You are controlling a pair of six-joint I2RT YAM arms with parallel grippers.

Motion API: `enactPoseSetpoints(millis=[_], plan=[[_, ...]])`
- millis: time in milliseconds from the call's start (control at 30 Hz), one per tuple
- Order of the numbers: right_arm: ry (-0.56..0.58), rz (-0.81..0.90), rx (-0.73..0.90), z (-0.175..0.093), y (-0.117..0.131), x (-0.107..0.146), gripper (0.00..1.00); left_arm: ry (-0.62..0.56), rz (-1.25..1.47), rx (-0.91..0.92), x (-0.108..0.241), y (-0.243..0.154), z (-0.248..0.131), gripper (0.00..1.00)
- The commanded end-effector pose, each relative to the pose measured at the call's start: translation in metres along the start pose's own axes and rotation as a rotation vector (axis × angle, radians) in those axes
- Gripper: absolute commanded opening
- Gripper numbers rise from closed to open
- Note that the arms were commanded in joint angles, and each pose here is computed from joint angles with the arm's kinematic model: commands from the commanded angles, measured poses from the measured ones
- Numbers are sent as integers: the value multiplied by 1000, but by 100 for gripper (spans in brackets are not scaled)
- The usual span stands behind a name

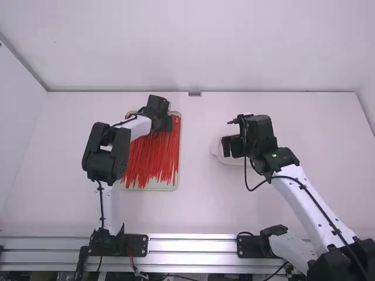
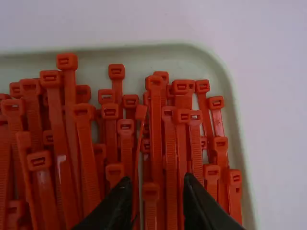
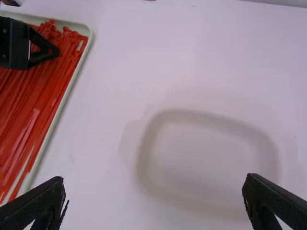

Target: Fasten the cable tie

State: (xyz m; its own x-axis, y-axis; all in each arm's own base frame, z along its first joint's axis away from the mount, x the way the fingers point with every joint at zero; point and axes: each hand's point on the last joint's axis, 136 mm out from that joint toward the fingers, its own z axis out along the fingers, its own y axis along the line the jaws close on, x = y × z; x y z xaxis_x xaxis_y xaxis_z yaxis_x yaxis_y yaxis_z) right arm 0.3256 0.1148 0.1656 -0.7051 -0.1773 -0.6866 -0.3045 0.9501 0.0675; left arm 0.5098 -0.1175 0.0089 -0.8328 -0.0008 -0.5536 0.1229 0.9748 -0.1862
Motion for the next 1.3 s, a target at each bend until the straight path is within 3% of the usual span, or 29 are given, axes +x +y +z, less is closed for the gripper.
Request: enactPoseSetpoints(millis=[0, 633, 1267], plan=[[-12, 4, 2, -3, -1, -1, 98, -5, 27, -1, -3, -4, 3, 28], [-8, 3, 1, -3, -1, 0, 98, -5, 48, -25, -20, -6, -6, 18], [-7, -2, -4, -3, 1, 0, 98, 28, 74, -69, 0, -5, 1, 18]])
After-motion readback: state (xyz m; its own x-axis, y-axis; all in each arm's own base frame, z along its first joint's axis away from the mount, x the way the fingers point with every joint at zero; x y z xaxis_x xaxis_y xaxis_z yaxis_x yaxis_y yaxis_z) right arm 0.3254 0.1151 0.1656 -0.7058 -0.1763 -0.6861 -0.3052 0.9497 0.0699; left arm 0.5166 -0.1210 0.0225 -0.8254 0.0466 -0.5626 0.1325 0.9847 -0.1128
